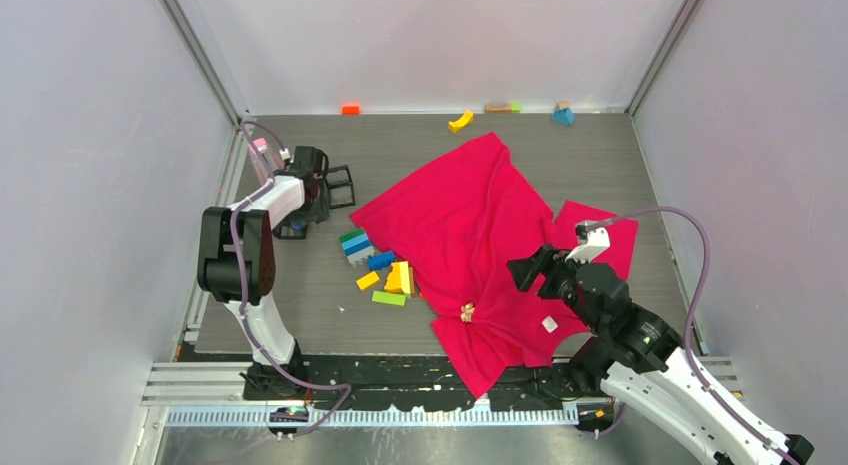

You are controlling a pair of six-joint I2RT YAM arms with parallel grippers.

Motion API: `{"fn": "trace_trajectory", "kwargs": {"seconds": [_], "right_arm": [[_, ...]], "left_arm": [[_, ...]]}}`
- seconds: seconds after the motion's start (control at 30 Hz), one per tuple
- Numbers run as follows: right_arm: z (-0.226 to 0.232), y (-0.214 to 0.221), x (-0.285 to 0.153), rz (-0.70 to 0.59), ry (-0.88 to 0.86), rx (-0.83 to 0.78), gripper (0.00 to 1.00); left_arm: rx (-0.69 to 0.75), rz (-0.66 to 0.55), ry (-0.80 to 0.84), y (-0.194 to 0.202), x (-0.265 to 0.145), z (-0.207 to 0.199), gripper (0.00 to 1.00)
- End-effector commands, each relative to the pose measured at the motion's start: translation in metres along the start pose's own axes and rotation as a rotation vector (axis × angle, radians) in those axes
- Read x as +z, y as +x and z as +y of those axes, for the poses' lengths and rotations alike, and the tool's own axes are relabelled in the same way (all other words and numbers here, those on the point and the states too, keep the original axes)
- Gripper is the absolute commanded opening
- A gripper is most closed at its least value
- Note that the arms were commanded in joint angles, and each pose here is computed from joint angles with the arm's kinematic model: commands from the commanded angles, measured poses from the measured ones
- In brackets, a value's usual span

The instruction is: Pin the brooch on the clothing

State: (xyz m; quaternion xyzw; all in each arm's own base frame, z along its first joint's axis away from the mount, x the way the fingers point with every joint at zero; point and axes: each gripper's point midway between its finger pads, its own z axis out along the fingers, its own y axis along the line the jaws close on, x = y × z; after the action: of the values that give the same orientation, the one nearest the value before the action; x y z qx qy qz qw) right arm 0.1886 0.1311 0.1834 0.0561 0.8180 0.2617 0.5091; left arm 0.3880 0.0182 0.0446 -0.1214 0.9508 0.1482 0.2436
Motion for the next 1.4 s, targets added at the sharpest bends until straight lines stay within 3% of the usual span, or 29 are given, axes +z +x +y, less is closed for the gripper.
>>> {"fn": "trace_trajectory", "kwargs": {"seconds": [0.0,0.7,0.97,1.17,1.37], "right_arm": [[0.009,-0.008,0.003,-0.035,-0.032,0.027,0.80],[0.011,-0.004,0.001,-0.025,-0.058,0.044,0.81],[0.011,-0.003,0.001,-0.022,-0.058,0.044,0.81],[0.012,-0.002,0.001,-0.018,-0.063,0.046,0.80],[0.015,-0.005,0.000,-0.019,-0.072,0.053,0.80]], "left_arm": [[-0.056,-0.045,0.011,-0.021,0.004,0.001,0.65],[-0.058,0.033,0.052,-0.011,0.023,0.001,0.63],[-0.041,0.049,0.044,-0.004,0.022,0.003,0.47],[-0.055,0.015,0.075,-0.006,0.005,0.005,0.42],[-0.100,-0.065,0.169,-0.014,-0.039,-0.001,0.40]]}}
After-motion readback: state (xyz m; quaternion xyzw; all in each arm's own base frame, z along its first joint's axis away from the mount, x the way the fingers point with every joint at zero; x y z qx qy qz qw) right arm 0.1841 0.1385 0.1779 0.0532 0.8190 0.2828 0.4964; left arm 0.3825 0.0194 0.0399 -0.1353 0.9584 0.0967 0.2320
